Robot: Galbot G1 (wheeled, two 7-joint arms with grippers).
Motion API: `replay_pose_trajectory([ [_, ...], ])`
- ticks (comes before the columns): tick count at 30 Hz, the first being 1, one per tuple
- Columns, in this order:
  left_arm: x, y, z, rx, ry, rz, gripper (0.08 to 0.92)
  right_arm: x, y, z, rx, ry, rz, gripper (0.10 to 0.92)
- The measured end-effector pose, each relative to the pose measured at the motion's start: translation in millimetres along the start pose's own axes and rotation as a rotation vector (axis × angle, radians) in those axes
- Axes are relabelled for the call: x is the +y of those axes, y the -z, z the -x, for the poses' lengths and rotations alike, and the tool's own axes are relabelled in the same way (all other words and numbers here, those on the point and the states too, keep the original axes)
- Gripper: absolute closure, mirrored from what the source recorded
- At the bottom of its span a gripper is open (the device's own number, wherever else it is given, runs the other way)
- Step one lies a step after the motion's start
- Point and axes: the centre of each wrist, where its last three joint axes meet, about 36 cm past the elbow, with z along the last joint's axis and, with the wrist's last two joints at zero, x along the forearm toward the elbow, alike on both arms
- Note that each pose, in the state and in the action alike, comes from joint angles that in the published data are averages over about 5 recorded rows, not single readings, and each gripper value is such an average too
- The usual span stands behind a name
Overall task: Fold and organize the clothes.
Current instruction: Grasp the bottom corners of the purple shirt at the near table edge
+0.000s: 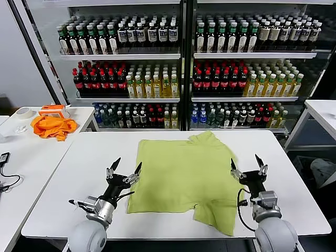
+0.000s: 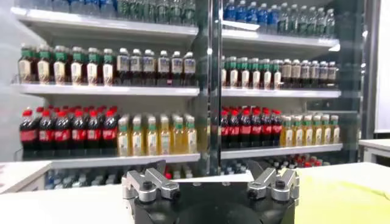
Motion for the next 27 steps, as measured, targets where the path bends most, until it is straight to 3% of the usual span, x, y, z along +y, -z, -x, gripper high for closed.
replay_pose_trajectory([
  [2, -0.7, 0.4, -4.7, 0.019, 0.004, -0.003, 0.177, 1.5, -1.4, -5.0, 0.012, 0.011, 0.006, 0.200],
  [12, -12.2, -3.4, -45.9, 0.245, 0.017, -0.019, 0.177, 19.3, -18.3, -47.2, 0.146, 0.085, 0.048, 0.200],
  [16, -17.3, -6.6, -55.4, 0.316, 0.013, -0.028, 0.177, 24.7, -24.7, -57.3, 0.193, 0.097, 0.064, 0.200],
  [21, -21.0, -9.3, -61.4, 0.367, 0.024, -0.029, 0.177, 31.2, -30.1, -65.9, 0.233, 0.106, 0.084, 0.200],
  [27, -21.7, -10.8, -63.0, 0.389, 0.053, -0.036, 0.177, 39.3, -34.7, -72.2, 0.268, 0.107, 0.120, 0.200],
])
